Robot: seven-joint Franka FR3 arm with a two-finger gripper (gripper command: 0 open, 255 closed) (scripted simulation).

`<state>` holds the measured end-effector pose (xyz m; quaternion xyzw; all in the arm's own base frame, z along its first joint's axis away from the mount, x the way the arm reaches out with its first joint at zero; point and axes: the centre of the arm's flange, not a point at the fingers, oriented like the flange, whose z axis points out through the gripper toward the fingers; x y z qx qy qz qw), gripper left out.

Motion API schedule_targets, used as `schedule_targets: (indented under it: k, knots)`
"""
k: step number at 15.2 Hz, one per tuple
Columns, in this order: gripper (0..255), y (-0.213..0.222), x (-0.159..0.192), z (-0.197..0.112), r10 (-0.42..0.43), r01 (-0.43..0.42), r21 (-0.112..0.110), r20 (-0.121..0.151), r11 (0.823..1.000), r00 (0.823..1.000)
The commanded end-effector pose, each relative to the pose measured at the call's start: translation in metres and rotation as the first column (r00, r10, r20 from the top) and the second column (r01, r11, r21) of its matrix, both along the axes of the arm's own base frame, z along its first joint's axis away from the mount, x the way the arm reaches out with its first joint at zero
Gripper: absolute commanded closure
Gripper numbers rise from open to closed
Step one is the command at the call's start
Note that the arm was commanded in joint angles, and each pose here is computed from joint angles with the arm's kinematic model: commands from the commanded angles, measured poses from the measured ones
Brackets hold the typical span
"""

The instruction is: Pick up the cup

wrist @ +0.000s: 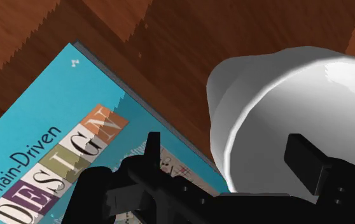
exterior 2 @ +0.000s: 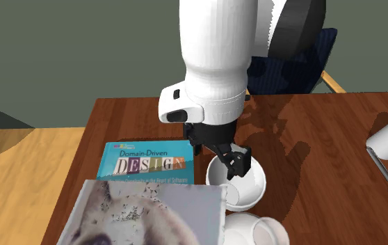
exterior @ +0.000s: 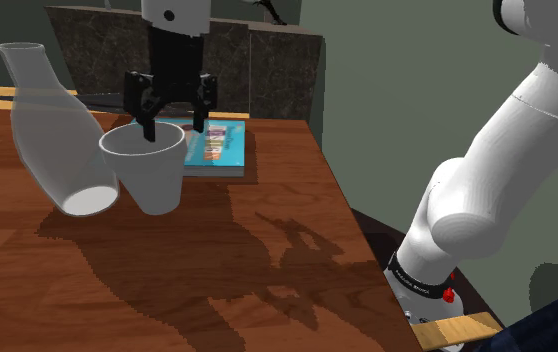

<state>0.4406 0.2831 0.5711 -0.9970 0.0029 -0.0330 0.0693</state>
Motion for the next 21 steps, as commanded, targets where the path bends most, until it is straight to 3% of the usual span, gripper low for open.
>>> schedule_targets:
  k: [1,3,4,13,21]
  knots:
    - [0,-0.001,0.000,-0.010,0.000,0.000,0.000,0.000,1.000,1.000]
    - [0,-0.001,0.000,-0.013,0.000,0.000,0.000,0.000,1.000,1.000]
    - [255,0.000,-0.001,-0.013,0.000,0.000,0.000,0.000,1.000,1.000]
    - [255,-0.001,0.000,-0.013,0.000,0.000,0.000,0.000,1.000,1.000]
    - [255,-0.001,0.000,0.029,0.000,0.000,0.000,0.000,1.000,1.000]
